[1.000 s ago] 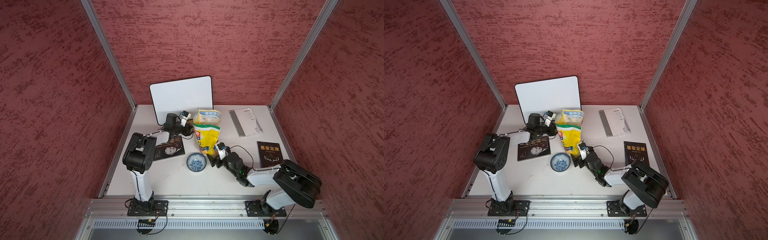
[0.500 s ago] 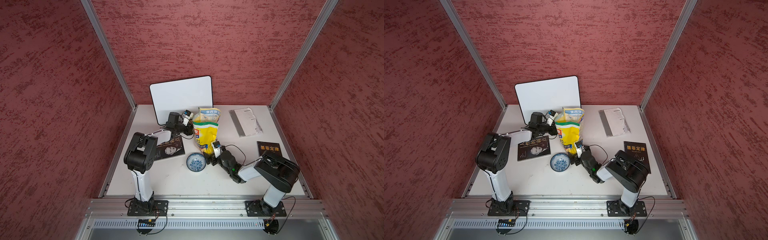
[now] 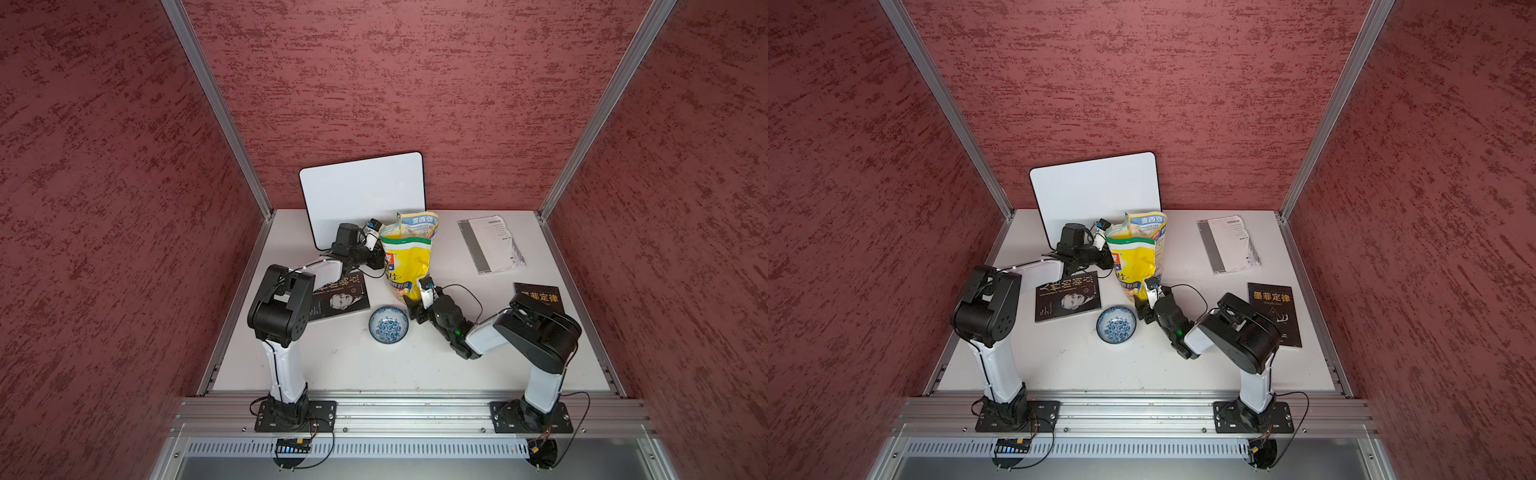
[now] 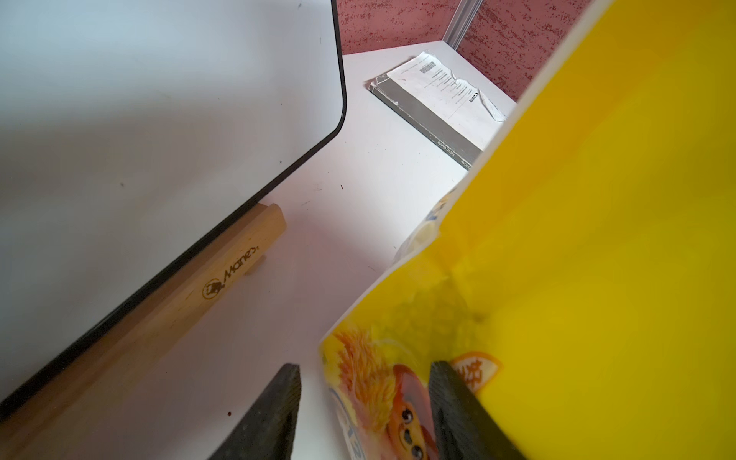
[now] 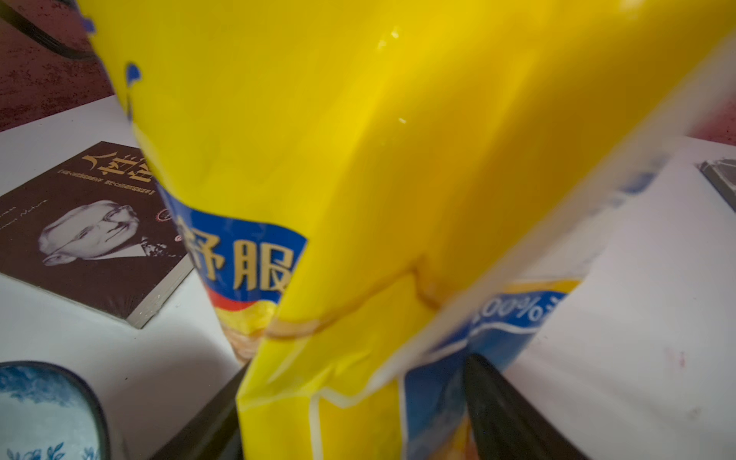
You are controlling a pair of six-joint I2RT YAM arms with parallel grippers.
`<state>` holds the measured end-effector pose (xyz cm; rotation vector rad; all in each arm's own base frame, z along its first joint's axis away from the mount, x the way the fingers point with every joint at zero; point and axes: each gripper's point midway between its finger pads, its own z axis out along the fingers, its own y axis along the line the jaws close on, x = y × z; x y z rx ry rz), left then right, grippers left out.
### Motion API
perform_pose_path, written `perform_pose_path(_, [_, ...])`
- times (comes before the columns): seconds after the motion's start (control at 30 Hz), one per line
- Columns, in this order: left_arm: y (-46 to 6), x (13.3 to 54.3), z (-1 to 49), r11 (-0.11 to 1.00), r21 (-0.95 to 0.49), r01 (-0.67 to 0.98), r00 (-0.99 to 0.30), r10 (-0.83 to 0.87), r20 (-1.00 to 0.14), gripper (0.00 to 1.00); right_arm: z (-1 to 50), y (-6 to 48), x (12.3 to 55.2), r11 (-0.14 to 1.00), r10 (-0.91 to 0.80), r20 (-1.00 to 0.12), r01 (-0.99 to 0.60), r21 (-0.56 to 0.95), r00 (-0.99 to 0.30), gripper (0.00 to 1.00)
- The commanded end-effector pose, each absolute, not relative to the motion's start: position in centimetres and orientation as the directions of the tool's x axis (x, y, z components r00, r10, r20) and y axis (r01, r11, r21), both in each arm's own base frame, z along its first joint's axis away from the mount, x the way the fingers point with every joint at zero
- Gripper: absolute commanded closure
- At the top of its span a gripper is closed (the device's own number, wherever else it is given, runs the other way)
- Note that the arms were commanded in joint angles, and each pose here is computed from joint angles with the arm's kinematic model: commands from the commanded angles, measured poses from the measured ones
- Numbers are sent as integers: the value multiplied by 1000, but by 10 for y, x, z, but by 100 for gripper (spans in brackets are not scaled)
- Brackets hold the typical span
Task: Pour the oats into the breakfast bowl
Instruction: Adjust the oats bag at the center of the board.
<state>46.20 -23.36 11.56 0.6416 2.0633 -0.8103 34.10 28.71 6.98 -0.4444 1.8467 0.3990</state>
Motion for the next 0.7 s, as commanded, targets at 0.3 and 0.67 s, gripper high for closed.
perform_pose_path(0.3, [-221, 462, 131, 660, -349, 665, -542, 105, -834, 41, 59, 290, 300, 803, -221, -930, -596, -2, -294, 74])
perform_pose_path(0.67, [-224, 467, 116, 689, -362, 627, -595, 125, -794, 40, 70, 281, 290, 823, -137, -962, -567, 22, -236, 1])
